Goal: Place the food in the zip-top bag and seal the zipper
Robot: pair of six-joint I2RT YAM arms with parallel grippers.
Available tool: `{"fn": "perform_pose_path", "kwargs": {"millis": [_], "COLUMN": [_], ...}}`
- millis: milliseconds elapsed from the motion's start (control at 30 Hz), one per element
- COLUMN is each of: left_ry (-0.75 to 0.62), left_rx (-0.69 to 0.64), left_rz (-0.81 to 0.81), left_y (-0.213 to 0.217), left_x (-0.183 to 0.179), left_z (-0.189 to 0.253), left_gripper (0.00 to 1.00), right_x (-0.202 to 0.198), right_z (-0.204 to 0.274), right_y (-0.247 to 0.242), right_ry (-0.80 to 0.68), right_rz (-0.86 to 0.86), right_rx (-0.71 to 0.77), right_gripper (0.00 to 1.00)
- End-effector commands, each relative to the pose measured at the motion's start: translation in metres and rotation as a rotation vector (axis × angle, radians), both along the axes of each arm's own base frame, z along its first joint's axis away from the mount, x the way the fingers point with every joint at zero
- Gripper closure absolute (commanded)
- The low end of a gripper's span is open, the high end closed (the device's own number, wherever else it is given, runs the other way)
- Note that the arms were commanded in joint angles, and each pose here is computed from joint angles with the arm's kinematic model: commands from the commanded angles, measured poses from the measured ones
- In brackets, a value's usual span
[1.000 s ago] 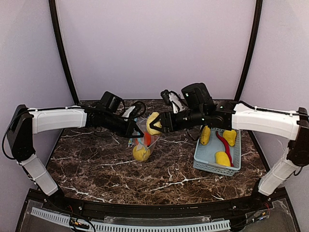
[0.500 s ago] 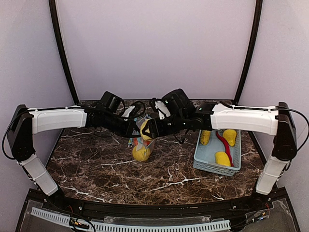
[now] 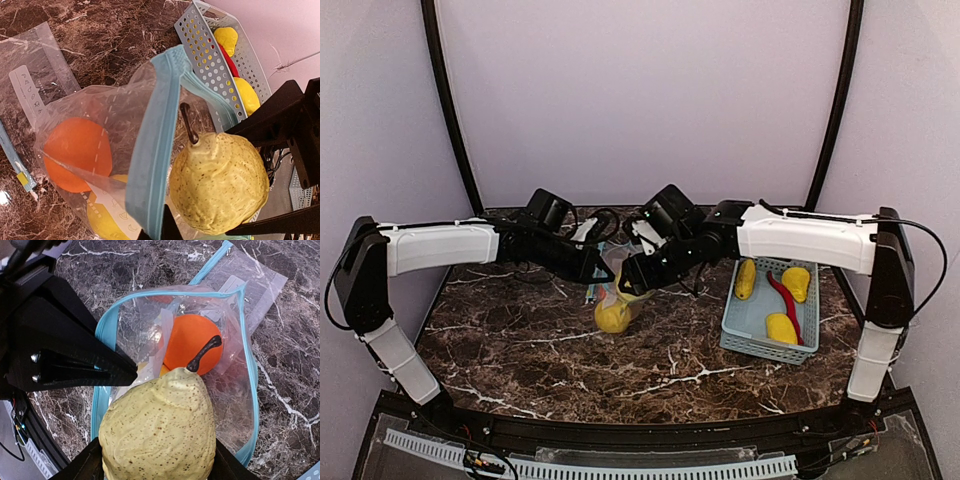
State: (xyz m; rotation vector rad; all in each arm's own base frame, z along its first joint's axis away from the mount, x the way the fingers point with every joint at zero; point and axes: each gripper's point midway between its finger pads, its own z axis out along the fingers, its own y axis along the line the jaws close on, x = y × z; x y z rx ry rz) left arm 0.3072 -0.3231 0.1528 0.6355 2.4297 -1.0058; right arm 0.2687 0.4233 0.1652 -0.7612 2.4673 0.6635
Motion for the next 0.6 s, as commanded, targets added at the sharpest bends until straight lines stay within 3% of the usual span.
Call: {"fn": "perform_pose_path", "kwargs": {"millis": [0,267,567], "left_ry": [-0.032,-0.030,-0.034], "left_rx": [-0.020,-0.029,-0.039], "left_rz": [0.010,0.003,-0.007], "left_y": [0.004,0.003,0.002], "left_x": [0.002,0.001,0.000], "left_z": [0.020,0.021,0.023], "left_gripper": [0.99,0.99,0.99], "right_x": [-0.014,-0.009,0.013], "right_z": [-0.007,0.020,0.053], "right_y": [-0.001,-0.009,-0.035], "right_ry": [0.065,0.007,-0.095], "right_rz": [0.058,0.015,-0.101], "right_rx": [-0.050,-0.021,0.001], "right_gripper": [0.32,0.11,0.08]}}
